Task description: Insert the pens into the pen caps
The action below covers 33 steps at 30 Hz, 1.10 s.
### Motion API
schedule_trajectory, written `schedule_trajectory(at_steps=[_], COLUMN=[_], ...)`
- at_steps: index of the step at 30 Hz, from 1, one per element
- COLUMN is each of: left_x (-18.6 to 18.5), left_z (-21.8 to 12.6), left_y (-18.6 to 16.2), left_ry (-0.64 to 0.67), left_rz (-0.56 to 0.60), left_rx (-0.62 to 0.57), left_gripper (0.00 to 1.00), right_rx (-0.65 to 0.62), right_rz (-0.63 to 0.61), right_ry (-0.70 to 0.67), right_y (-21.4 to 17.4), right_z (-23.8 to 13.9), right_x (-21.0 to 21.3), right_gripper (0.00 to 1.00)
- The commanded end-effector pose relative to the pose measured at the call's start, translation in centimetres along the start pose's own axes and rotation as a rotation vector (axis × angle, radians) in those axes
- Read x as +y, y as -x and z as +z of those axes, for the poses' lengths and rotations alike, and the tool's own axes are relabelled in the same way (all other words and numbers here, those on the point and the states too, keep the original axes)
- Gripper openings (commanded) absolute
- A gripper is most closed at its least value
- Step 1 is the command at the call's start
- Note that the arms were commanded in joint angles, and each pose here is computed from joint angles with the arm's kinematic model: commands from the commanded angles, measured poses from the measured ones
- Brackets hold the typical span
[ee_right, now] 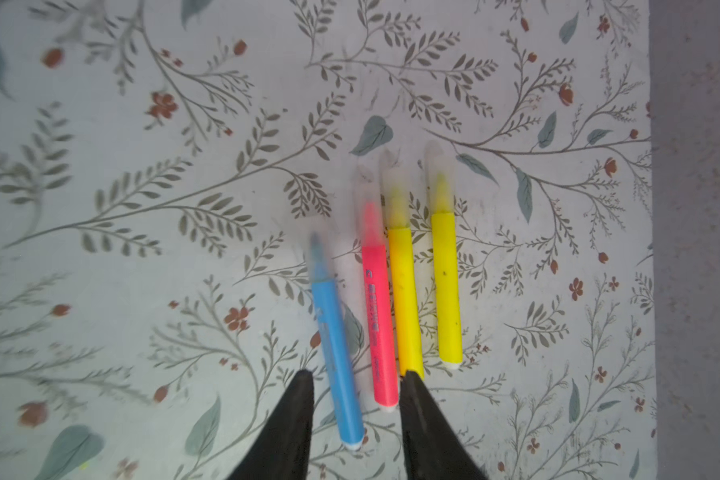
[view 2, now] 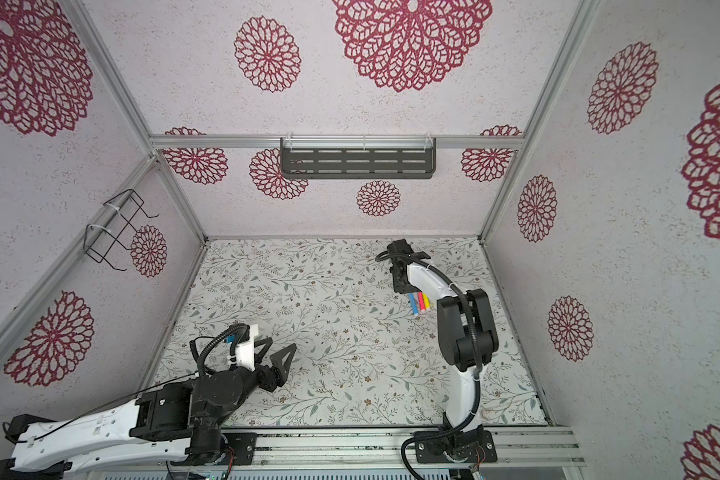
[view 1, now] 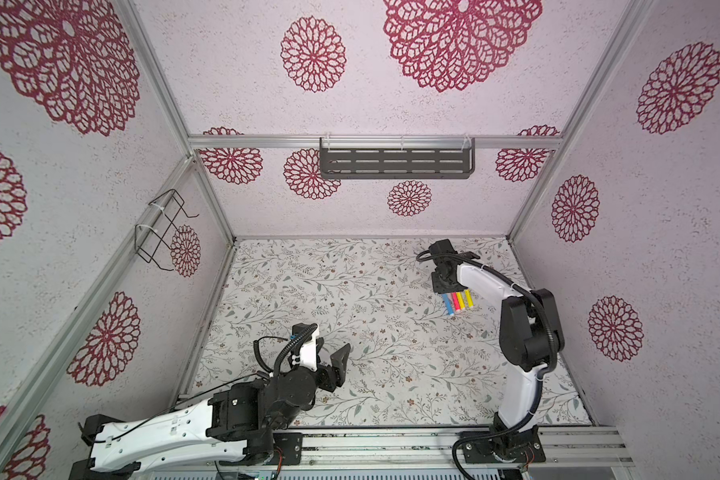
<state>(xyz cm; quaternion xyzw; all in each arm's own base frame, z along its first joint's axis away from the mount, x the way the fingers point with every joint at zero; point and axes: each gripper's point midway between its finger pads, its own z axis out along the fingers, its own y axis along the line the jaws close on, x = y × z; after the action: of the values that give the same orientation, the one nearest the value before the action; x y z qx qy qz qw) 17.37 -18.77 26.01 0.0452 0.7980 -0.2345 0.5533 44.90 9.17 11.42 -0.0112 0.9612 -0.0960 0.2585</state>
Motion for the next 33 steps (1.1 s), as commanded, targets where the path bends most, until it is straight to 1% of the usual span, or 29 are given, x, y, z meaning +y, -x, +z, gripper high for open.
schedule_trajectory(at_steps=[1, 4, 7, 10, 13, 15, 18, 21, 22, 23, 25, 27, 29, 31, 33], left_x=[1.2, 1.8, 2.2, 2.9, 4.2, 5.1, 7.2, 9.6, 10.4, 11.1, 12.3, 12.9, 13.6, 14.2, 14.9], left_z=[-0.6, -1.0, -1.0, 0.0, 0.9, 1.4, 2.0, 2.8, 2.9, 2.9, 3.0, 3.1, 3.0, 3.1, 3.0], left_y=[3.5, 6.1, 7.8, 8.5, 8.9, 9.1, 9.1, 8.4, 8.2, 8.1, 7.4, 7.0, 6.6, 6.3, 6.0], left_ry=[0.122, 0.219, 0.288, 0.305, 0.311, 0.339, 0.422, 0.523, 0.56, 0.596, 0.661, 0.714, 0.759, 0.795, 0.827], left_rz=[0.054, 0.136, 0.183, 0.177, 0.136, 0.142, 0.149, 0.182, 0.184, 0.182, 0.179, 0.213, 0.231, 0.247, 0.256], left_rx=[-0.117, -0.191, -0.237, -0.25, -0.259, -0.27, -0.276, -0.256, -0.248, -0.241, -0.232, -0.234, -0.234, -0.228, -0.224], left_gripper=[0.99, 0.99, 0.99, 0.99, 0.99, 0.99, 0.99, 0.99, 0.99, 0.99, 0.99, 0.99, 0.99, 0.99, 0.99], right_rx=[-0.156, -0.25, -0.303, -0.366, -0.471, -0.519, -0.575, -0.677, -0.718, -0.766, -0.837, -0.863, -0.848, -0.826, -0.818], right_rz=[0.023, 0.06, 0.072, 0.083, 0.104, 0.111, 0.101, 0.145, 0.16, 0.162, 0.166, 0.196, 0.231, 0.267, 0.27], right_ry=[0.24, 0.337, 0.403, 0.438, 0.495, 0.507, 0.507, 0.453, 0.438, 0.434, 0.411, 0.348, 0.264, 0.185, 0.127], right_y=[2.6, 3.7, 4.5, 5.3, 5.9, 6.1, 5.9, 5.3, 4.8, 4.2, 3.0, 1.8, 0.5, -1.7, -3.6], right_z=[-4.0, -6.3, -8.3, -10.4, -13.3, -14.8, -16.1, -16.9, -17.0, -17.4, -17.9, -17.8, -17.0, -15.6, -14.7], right_x=[2.7, 3.5, 4.0, 3.8, 3.5, 3.0, 2.4, 0.6, 0.0, -0.4, -1.3, -2.8, -4.4, -5.9, -6.9], right_gripper=[0.38, 0.38, 0.39, 0.39, 0.4, 0.4, 0.41, 0.44, 0.75, 0.99, 0.99, 0.99, 0.99, 0.99, 0.99])
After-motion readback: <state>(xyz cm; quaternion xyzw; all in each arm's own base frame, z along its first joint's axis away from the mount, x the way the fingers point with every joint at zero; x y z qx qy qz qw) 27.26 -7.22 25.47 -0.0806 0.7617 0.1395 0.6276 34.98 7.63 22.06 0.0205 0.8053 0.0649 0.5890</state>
